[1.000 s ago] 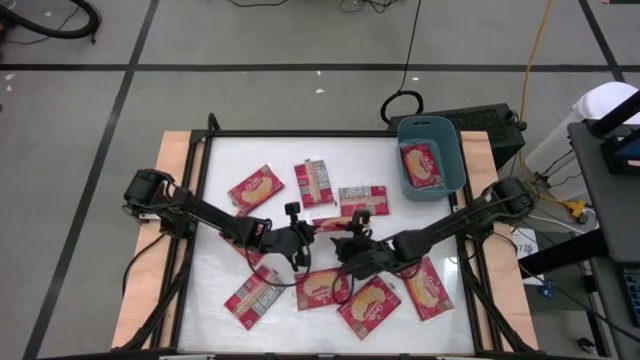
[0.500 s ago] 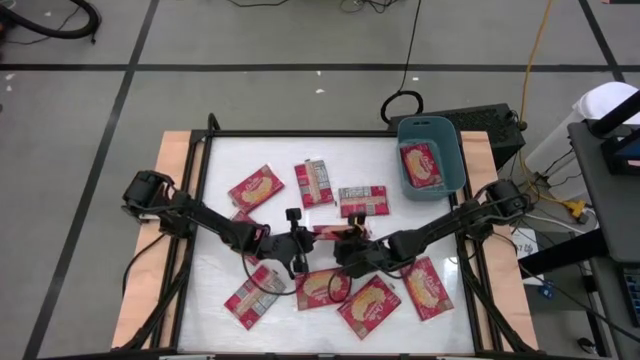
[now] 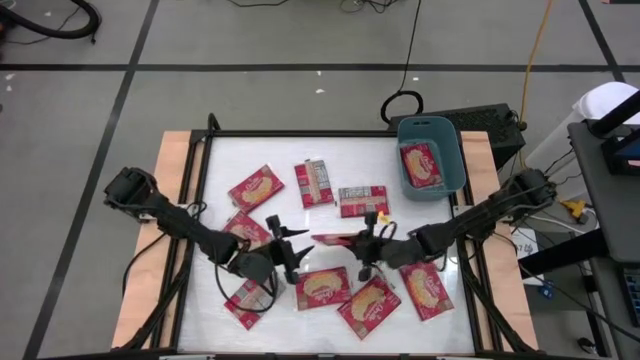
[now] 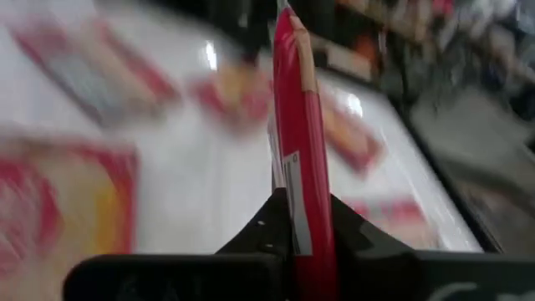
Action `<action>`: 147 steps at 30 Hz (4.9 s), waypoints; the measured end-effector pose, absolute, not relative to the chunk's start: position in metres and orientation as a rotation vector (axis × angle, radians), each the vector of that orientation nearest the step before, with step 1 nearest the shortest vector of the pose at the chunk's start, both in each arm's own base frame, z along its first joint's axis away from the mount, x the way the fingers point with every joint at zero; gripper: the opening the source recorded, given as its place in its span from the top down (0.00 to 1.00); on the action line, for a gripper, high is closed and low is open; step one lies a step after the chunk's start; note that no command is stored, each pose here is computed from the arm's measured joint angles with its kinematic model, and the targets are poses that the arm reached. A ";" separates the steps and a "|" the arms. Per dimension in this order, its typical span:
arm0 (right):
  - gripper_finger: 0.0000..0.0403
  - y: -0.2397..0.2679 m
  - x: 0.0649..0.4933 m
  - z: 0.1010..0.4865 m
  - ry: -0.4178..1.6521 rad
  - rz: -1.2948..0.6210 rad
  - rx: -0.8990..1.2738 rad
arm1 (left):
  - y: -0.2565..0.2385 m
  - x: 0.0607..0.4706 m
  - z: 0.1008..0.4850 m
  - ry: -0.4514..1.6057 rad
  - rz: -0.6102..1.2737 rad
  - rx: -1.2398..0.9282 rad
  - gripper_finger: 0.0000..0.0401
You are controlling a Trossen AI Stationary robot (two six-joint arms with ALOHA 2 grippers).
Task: Sort popcorn bags into baskets
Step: Put the red popcorn bag into the blue bin
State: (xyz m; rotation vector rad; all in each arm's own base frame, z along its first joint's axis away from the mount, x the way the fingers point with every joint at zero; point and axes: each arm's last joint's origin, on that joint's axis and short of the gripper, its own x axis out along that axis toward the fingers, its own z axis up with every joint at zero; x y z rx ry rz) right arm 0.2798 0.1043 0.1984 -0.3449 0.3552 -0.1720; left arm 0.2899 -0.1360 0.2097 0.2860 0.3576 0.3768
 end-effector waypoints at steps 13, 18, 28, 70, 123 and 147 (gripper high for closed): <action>0.96 0.111 0.273 0.217 -0.052 0.038 -0.342 | -0.154 0.298 0.222 0.177 0.279 0.290 0.59; 0.94 0.111 0.272 0.223 -0.113 0.065 -0.338 | -0.154 0.300 0.230 0.109 0.223 0.287 0.66; 0.91 0.111 0.273 0.219 -0.068 0.046 -0.317 | -0.156 0.301 0.229 0.109 0.118 0.346 0.94; 0.93 0.098 0.367 0.232 0.841 -0.165 -0.515 | -0.115 0.294 0.181 0.570 0.364 0.308 0.93; 1.00 -0.068 0.143 0.294 1.012 -0.539 -0.579 | -0.106 0.298 0.182 0.530 0.432 0.156 0.62; 0.89 -0.098 0.123 0.244 1.103 -0.563 -0.403 | -0.106 0.298 0.182 0.533 0.427 0.163 0.62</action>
